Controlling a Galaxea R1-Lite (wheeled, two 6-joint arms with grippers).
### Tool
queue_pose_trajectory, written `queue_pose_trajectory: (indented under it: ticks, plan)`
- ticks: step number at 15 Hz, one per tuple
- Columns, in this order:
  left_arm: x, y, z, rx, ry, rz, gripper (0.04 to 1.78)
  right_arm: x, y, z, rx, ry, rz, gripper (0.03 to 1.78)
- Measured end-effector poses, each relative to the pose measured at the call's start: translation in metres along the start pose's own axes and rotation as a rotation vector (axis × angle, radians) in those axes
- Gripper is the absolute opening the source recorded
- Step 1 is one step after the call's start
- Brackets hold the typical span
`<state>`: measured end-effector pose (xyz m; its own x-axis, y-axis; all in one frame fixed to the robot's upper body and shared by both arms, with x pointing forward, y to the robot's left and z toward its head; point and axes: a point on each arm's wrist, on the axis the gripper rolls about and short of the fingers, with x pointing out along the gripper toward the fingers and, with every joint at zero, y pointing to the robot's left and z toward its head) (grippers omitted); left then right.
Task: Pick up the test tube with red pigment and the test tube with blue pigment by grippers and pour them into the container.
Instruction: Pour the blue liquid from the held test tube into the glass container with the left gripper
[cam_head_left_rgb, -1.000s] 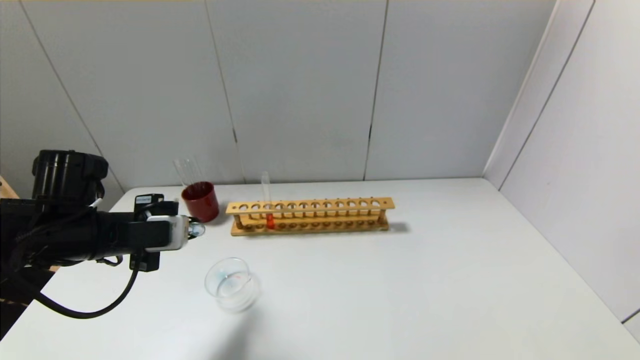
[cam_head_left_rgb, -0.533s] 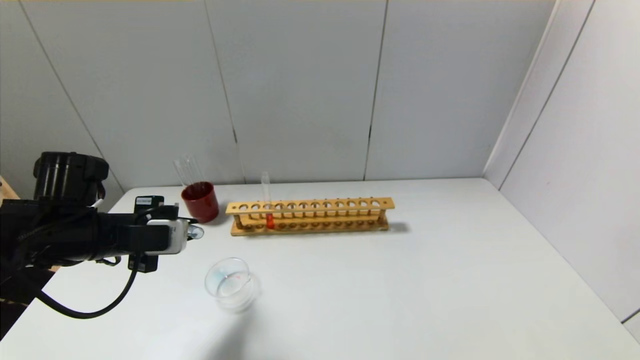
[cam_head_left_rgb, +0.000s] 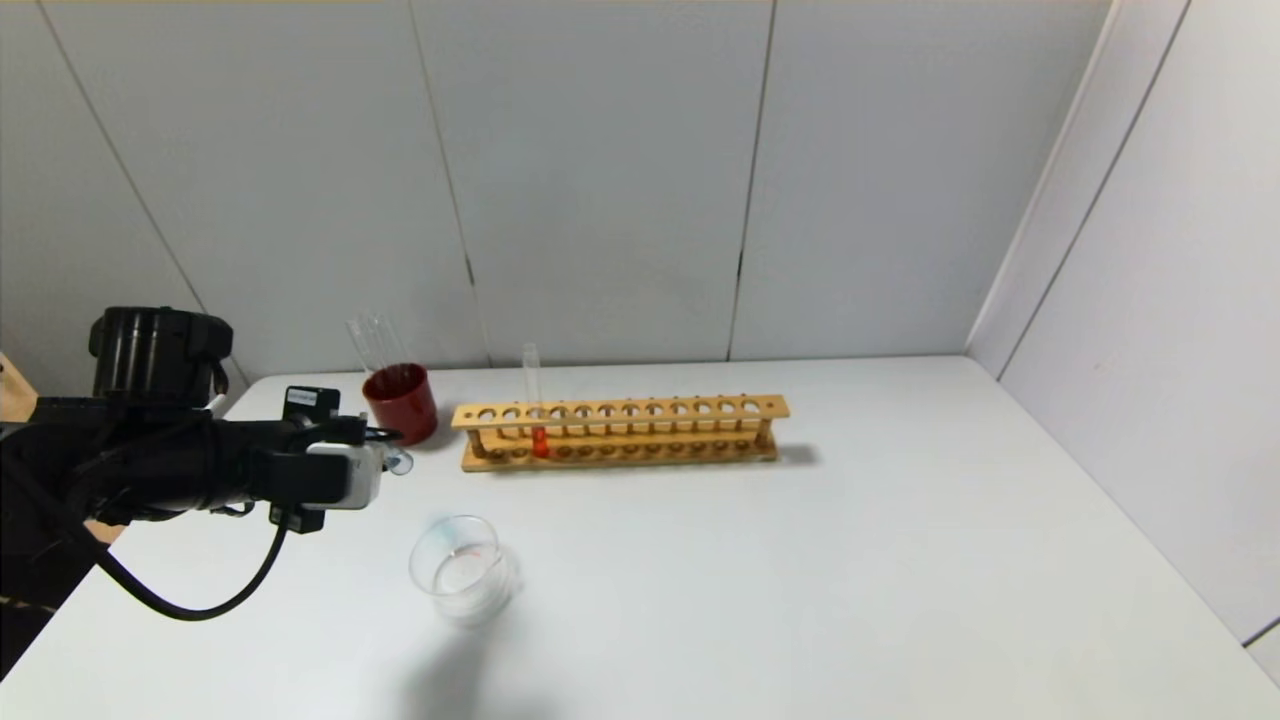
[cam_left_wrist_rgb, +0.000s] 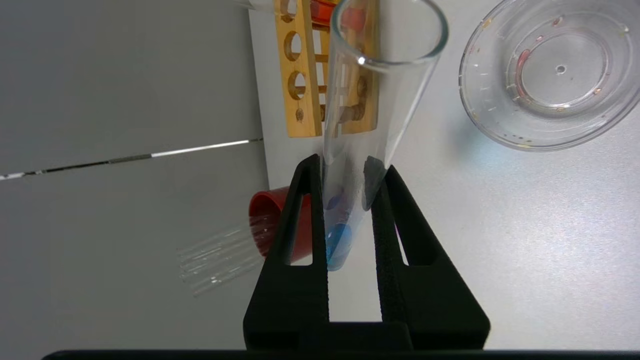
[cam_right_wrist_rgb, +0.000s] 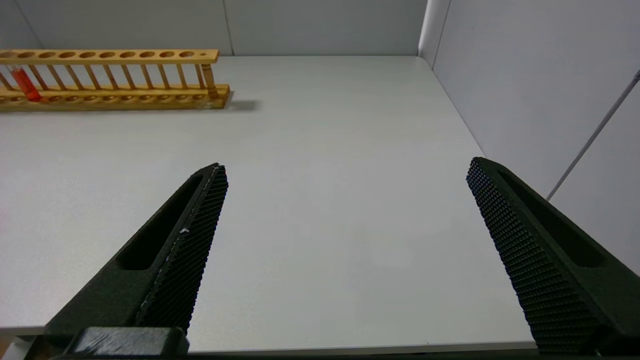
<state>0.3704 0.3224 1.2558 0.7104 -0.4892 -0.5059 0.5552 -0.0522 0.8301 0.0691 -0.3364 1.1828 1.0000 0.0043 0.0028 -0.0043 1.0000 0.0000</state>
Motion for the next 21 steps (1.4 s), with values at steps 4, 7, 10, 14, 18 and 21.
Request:
queue_pose_trajectory:
  ticks: [4, 7, 10, 14, 18, 21]
  plan:
    - [0.002, -0.001, -0.001, 0.047, -0.032, -0.003, 0.32, 0.000, 0.000, 0.000, 0.000, 0.000, 0.000, 1.75]
    - [0.002, -0.002, -0.001, 0.070, -0.036, -0.001, 0.32, 0.000, 0.000, 0.000, 0.000, 0.000, 0.000, 1.75]
    - [0.004, 0.000, -0.005, 0.143, -0.037, 0.027, 0.32, 0.000, 0.000, 0.000, 0.000, 0.000, 0.000, 1.75]
    - [0.006, -0.001, -0.011, 0.181, -0.027, 0.020, 0.32, 0.000, 0.000, 0.000, 0.000, 0.000, 0.000, 1.75]
    - [0.006, -0.002, -0.016, 0.215, -0.016, 0.021, 0.32, 0.000, 0.000, 0.000, 0.000, 0.000, 0.000, 1.75]
    - [0.008, -0.002, -0.018, 0.267, -0.012, 0.027, 0.32, 0.000, 0.000, 0.000, 0.000, 0.000, 0.000, 1.75]
